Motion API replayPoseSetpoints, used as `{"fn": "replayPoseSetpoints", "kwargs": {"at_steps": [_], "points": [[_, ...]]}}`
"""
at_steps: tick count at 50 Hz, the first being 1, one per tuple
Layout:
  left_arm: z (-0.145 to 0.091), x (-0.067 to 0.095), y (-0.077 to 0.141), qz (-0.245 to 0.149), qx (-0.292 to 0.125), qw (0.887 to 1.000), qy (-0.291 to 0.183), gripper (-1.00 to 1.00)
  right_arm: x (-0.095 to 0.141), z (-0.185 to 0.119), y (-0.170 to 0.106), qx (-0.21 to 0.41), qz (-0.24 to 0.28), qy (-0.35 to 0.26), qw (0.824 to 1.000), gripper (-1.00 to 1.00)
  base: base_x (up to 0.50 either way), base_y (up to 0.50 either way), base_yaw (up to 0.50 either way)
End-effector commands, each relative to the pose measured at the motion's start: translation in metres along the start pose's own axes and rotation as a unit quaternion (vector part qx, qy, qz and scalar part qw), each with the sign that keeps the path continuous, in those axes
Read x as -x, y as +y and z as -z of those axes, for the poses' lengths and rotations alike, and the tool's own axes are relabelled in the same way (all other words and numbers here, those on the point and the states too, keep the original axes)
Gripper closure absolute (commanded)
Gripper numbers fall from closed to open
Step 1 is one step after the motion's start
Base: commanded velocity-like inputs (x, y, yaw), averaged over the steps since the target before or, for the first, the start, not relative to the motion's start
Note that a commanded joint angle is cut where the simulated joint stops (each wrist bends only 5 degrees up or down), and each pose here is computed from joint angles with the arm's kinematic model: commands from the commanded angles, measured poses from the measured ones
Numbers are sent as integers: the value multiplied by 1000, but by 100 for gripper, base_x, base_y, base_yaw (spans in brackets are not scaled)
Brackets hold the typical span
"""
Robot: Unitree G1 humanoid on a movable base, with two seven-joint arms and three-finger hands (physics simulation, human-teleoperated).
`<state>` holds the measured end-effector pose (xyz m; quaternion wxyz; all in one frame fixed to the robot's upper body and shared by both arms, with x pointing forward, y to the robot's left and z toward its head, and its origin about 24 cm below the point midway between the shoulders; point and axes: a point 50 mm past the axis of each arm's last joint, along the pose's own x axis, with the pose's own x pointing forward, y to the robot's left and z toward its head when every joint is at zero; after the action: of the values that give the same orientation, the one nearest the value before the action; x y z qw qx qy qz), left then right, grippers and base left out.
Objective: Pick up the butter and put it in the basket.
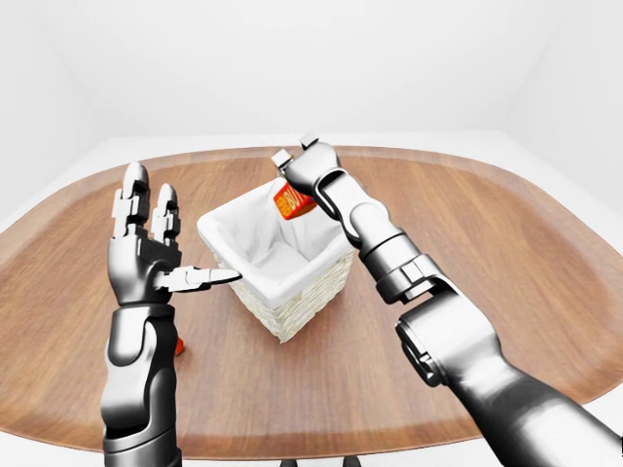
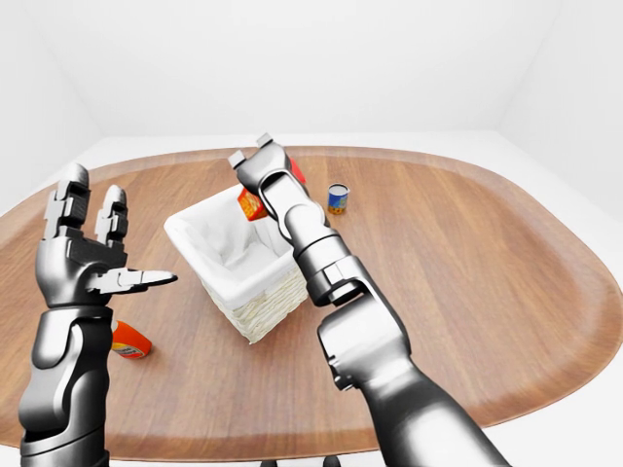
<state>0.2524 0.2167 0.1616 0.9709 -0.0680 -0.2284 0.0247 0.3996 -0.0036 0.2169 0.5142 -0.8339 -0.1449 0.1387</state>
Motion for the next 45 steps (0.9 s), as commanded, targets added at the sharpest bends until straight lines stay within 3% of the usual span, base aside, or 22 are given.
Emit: {"fn": "replayPoseSetpoints", "kwargs": {"at_steps": [1, 45], "points": [[-1, 0, 2, -3, 2, 1000, -2, -100, -1, -11, -13, 7, 25, -11, 1000, 100, 0, 0, 0], [-5, 8, 13, -18, 9, 1000, -5, -100, -9, -51, 13, 34, -10, -64, 997, 100, 0, 0, 0]]}}
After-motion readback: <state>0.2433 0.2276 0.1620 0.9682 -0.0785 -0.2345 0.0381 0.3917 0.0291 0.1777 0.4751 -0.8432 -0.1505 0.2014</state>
